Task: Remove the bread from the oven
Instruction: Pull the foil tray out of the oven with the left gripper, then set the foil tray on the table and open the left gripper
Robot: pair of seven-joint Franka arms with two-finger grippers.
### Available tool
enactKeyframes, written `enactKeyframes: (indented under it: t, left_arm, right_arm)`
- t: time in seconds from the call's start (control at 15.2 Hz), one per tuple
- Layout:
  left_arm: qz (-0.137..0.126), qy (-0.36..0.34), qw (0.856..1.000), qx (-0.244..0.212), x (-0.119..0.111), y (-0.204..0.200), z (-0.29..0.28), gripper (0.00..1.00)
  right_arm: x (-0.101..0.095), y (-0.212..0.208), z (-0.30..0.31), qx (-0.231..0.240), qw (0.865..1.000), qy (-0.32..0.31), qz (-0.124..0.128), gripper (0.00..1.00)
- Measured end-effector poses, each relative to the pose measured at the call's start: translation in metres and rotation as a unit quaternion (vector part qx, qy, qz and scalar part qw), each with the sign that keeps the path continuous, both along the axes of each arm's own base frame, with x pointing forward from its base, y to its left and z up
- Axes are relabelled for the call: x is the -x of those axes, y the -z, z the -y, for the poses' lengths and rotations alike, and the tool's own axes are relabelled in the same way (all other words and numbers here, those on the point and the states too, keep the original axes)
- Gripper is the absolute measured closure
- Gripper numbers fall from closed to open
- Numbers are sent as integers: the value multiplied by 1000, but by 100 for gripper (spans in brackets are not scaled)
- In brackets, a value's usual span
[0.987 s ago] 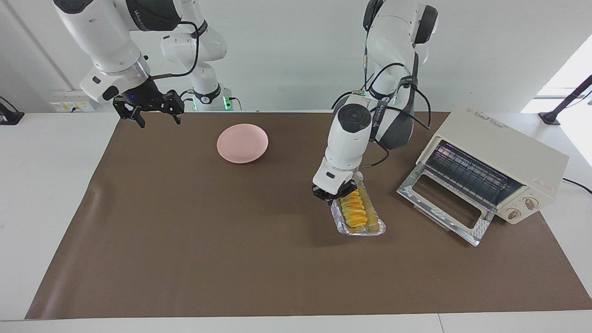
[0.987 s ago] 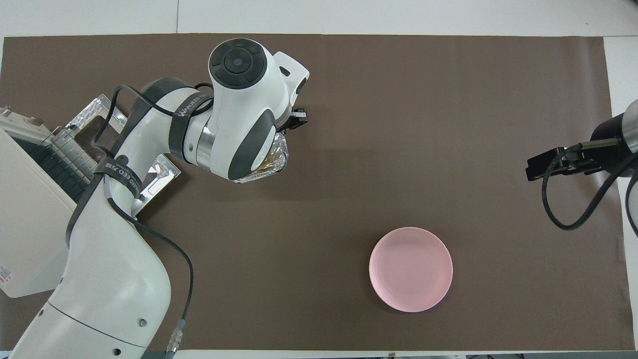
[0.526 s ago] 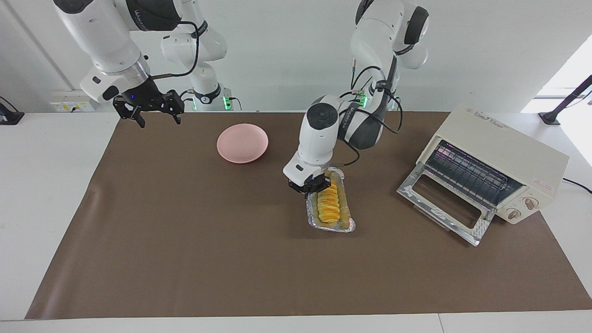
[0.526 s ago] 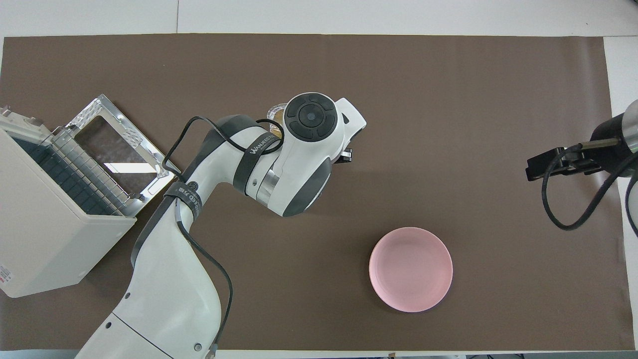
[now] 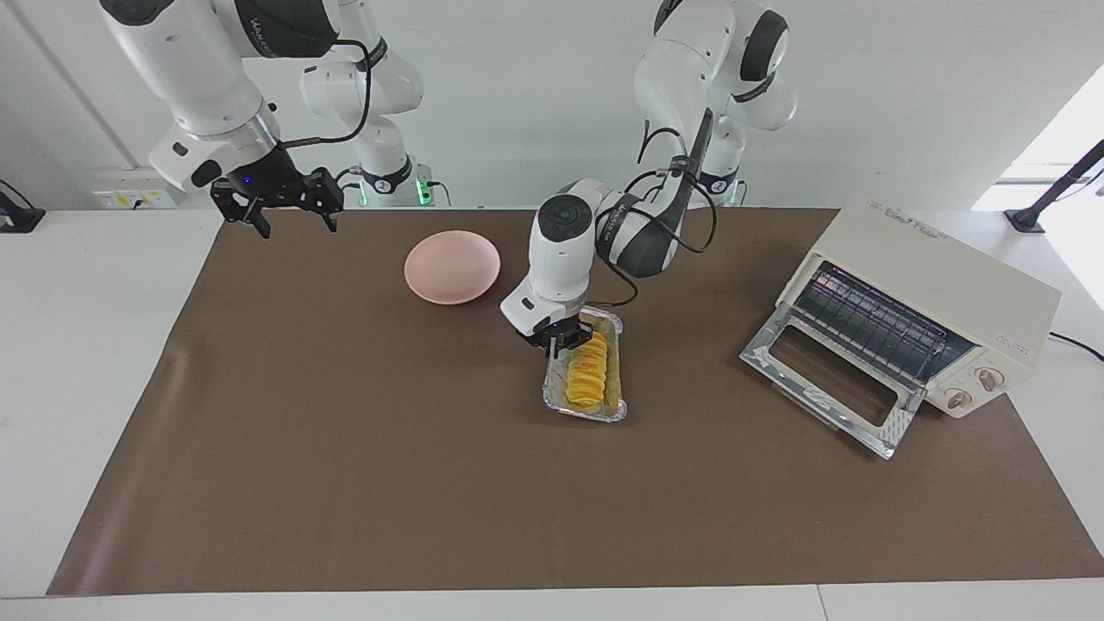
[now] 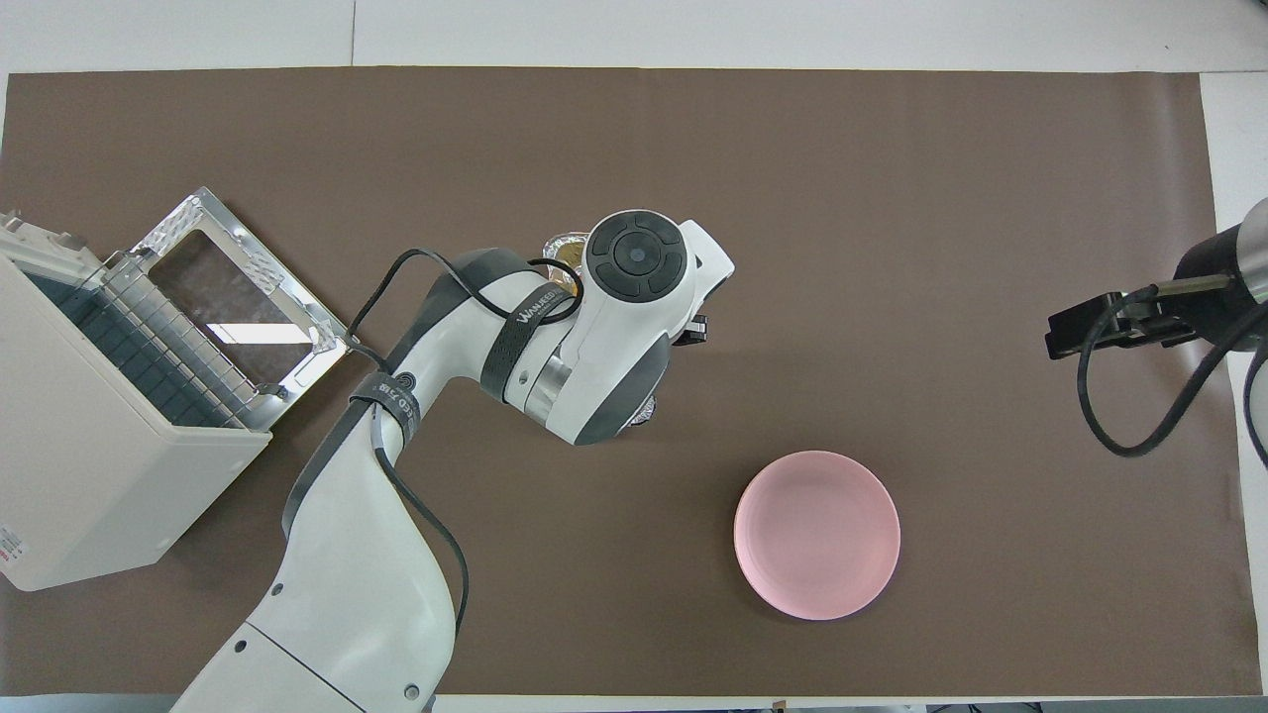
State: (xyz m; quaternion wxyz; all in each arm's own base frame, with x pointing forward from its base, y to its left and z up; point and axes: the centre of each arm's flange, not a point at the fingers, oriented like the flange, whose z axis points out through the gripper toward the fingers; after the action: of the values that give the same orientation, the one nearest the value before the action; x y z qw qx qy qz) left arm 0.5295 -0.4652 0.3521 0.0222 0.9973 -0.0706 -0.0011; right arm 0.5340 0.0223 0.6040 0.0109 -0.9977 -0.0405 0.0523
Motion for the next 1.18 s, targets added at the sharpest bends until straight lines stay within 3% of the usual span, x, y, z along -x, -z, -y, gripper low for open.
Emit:
enactKeyframes:
  t: [0.2,0.46,0.66,0.86,0.99,1.18]
  left_arm:
    - [8,-36,999,-2,-17,-13,-15,39]
    - [14,-116,993,1,-77,-88,-104,0]
    - [9,-169,986,-5,-93,-158,-196,0]
    - [-7,-193,981,-25,-96,-201,-293,0]
    - [-16,-185,982,-32,-88,-230,-358,0]
    - [-56,-153,986,-26,-57,-265,-432,0]
  right_arm:
    - [0,0,0,0,1000,0,0,0]
    - [0,0,0,0,1000,0,0,0]
    - [0,0,0,0,1000,0,0,0]
    - [0,0,0,0,1000,0,0,0]
    - [0,0,0,0,1000,0,0,0]
    - [0,0,0,0,1000,0,0,0]
